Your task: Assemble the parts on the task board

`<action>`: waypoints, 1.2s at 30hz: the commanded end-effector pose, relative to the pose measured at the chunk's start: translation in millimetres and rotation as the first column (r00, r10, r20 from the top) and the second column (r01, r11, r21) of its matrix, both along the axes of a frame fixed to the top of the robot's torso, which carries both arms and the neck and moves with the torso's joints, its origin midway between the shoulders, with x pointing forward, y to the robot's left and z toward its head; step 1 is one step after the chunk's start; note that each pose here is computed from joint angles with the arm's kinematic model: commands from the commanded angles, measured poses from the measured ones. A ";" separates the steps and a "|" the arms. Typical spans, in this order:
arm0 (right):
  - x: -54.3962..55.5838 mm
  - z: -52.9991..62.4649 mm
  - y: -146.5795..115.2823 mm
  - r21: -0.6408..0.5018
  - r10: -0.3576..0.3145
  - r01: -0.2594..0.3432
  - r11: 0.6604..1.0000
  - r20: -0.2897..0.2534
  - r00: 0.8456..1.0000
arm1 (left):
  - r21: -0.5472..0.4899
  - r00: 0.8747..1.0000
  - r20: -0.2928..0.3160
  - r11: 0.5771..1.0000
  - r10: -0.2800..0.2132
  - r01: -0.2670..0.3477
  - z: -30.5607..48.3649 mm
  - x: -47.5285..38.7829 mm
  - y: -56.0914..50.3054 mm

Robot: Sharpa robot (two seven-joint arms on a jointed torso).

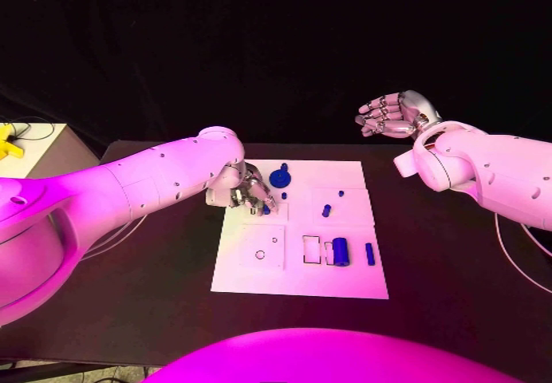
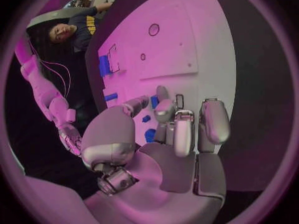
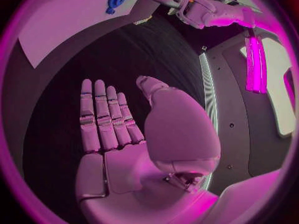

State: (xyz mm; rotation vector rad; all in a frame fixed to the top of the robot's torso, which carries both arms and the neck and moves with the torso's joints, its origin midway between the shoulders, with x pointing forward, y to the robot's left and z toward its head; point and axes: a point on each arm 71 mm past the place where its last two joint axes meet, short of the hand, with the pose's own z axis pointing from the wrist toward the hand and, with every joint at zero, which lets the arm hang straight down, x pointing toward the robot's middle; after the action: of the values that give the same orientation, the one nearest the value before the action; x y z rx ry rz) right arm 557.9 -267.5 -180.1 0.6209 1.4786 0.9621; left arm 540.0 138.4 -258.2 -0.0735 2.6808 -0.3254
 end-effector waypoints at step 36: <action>0.7 -5.7 -7.0 -0.004 0.005 -0.005 1.000 -0.002 1.000 | -0.170 0.993 0.118 0.985 0.024 -0.003 81.0 9.8 25.7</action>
State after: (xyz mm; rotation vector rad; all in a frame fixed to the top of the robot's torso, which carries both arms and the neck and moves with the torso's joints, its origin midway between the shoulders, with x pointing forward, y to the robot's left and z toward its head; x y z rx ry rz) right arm 558.8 -274.9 -186.3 0.6300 1.4837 0.9446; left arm 548.7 163.6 -180.7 -0.1410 2.5258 -0.5238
